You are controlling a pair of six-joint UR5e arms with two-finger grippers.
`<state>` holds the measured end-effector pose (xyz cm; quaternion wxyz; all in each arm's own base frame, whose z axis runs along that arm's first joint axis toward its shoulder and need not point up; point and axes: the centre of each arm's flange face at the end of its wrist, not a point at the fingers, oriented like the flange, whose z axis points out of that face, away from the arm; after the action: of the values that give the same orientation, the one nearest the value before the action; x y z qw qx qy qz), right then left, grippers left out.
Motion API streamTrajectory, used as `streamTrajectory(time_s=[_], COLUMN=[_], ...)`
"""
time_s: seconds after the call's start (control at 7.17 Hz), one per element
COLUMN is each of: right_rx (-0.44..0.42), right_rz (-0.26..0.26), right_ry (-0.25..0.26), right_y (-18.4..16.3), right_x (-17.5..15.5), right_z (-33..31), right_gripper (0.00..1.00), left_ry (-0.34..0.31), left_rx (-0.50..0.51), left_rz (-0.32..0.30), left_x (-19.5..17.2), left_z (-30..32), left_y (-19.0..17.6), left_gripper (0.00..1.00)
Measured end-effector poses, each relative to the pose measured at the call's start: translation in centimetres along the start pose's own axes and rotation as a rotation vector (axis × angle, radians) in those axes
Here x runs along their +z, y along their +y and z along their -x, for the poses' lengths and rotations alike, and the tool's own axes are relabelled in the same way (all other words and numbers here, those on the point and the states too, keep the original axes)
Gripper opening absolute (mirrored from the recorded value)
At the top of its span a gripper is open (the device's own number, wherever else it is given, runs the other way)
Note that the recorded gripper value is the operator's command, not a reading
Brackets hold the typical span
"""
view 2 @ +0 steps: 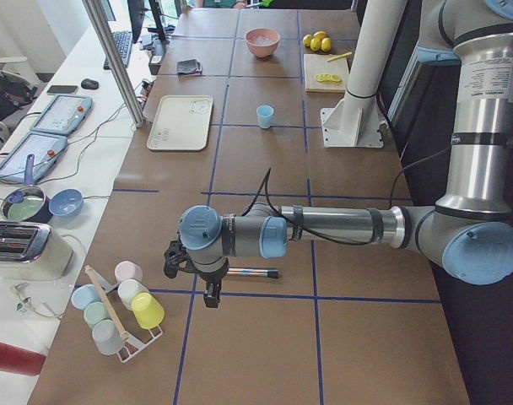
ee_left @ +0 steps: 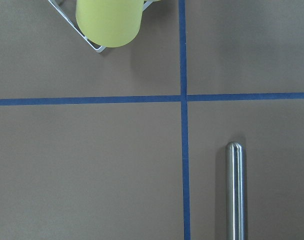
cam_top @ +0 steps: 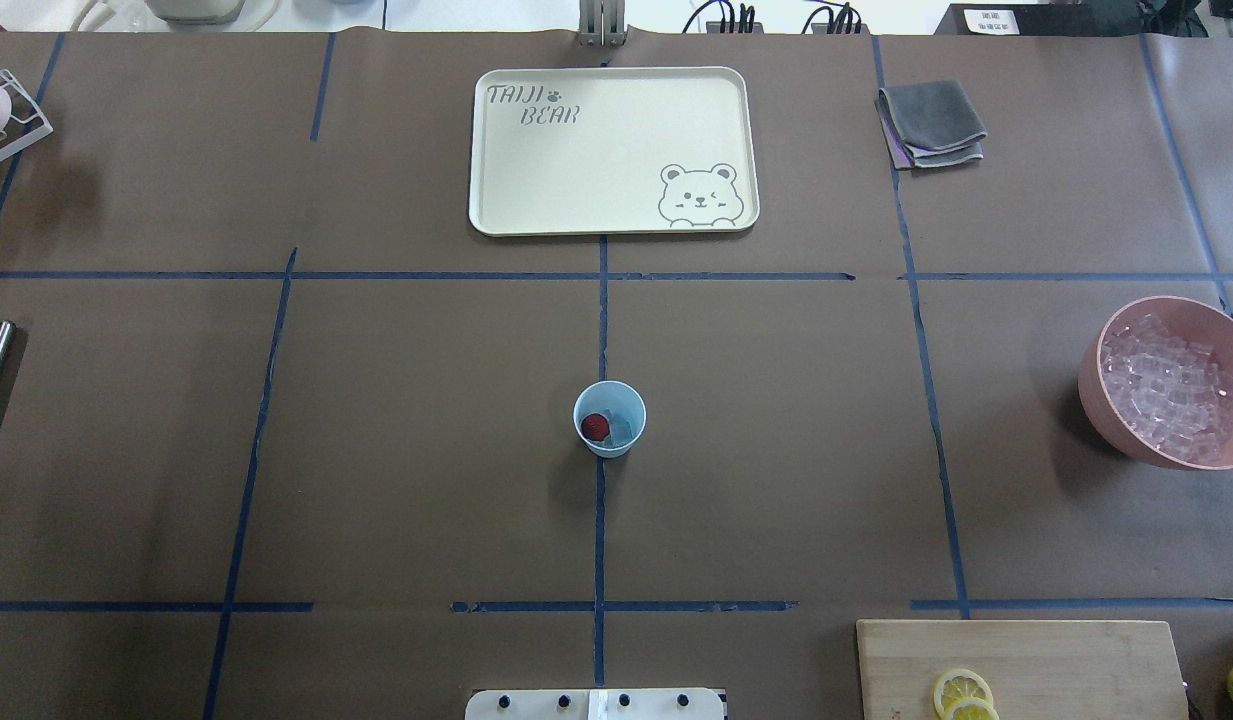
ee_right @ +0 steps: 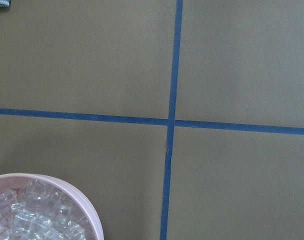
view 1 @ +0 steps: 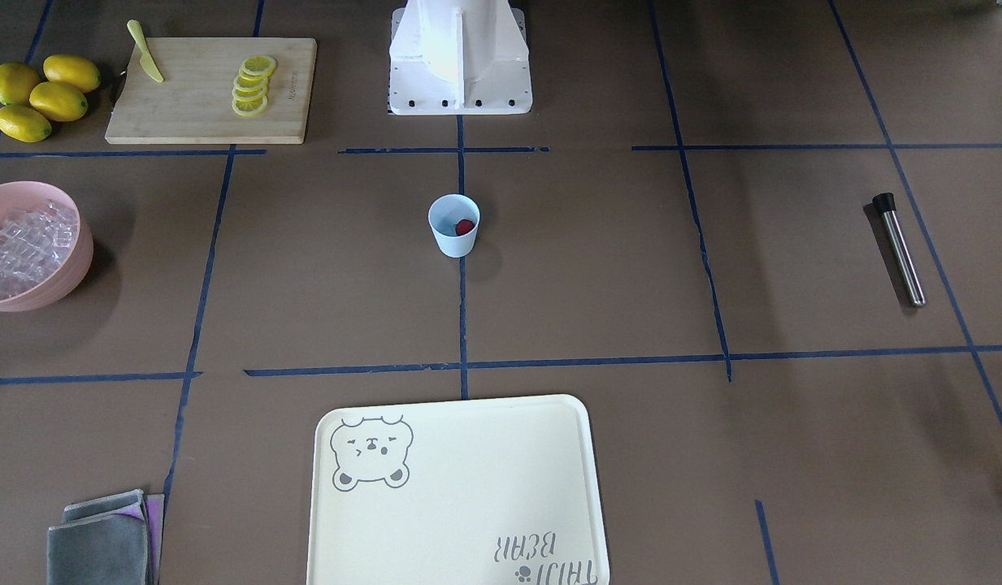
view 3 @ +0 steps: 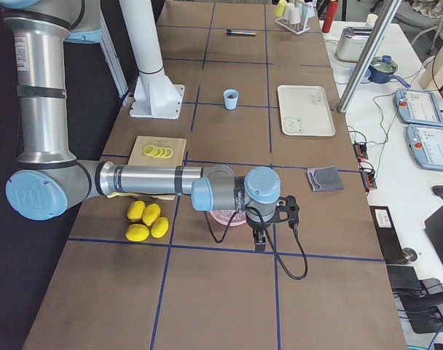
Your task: Mash ice and strawberries in cup
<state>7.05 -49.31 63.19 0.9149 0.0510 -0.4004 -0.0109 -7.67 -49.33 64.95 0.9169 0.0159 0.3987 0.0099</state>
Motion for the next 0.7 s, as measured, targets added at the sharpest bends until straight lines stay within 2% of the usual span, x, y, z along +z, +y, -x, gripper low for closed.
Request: streamTrajectory(time_s=[0.7], right_rx=[-0.003], right_rz=[-0.003], right_ry=[0.001], right_y=[-0.05], right_x=[-0.09], right_z=[0.09], right_gripper=[1.0], left_ry=[-0.002], left_rx=[0.0], left_rz=[0.0], left_x=[0.03], left_z=[0.07], left_y=[0.01], left_gripper=[1.0])
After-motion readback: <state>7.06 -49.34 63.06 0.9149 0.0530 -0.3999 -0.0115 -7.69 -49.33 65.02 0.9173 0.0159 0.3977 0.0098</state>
